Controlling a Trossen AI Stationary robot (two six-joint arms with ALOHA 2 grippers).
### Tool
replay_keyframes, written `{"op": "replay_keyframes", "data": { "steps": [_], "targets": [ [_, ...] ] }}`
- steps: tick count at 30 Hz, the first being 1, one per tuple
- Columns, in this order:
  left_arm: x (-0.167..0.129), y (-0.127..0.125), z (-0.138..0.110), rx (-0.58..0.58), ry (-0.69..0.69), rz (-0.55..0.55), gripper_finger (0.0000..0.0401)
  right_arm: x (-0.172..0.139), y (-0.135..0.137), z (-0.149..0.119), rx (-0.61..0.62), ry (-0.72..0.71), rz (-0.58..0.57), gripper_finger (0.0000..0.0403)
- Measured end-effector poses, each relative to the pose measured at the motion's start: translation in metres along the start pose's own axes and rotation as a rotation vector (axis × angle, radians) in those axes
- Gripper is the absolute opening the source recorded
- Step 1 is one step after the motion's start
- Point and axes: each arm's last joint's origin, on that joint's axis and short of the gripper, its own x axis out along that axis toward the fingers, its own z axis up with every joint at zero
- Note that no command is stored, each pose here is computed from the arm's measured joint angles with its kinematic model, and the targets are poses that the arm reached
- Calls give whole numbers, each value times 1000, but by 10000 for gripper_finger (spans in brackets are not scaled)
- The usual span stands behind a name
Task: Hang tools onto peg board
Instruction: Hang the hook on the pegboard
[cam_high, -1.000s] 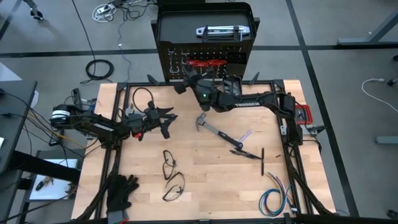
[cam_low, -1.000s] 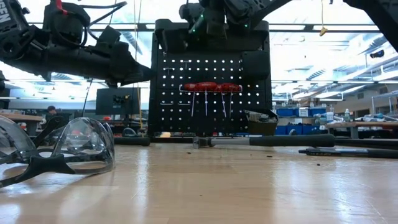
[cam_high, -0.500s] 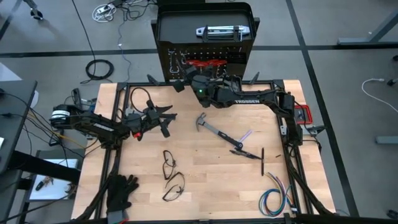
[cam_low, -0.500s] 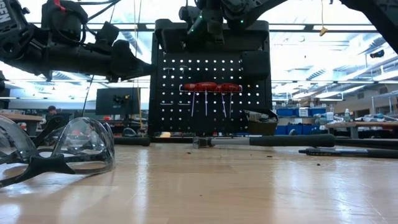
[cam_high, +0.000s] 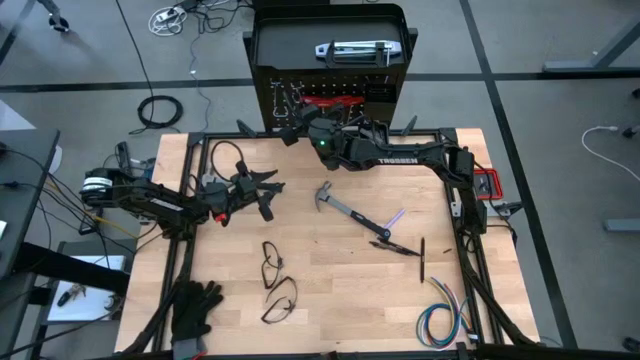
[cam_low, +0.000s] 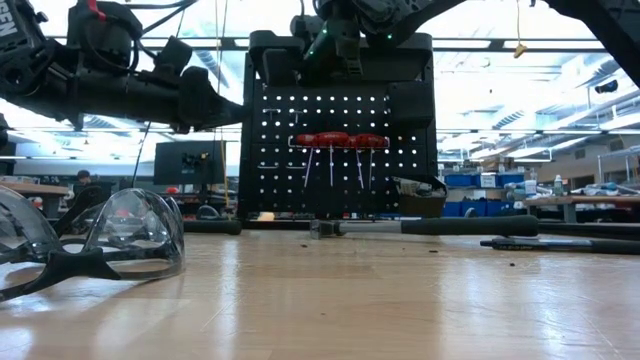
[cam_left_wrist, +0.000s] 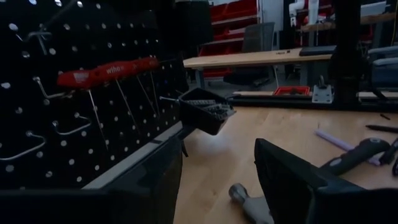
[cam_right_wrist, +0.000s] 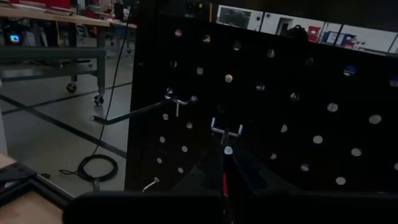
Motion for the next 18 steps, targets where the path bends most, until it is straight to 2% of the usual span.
{"op": "replay_keyframes", "data": {
  "steps": [18],
  "targets": [
    [0, 0, -6, 25, 59, 3, 198, 1, -3, 8, 11, -59, -18, 8]
  ]
}}
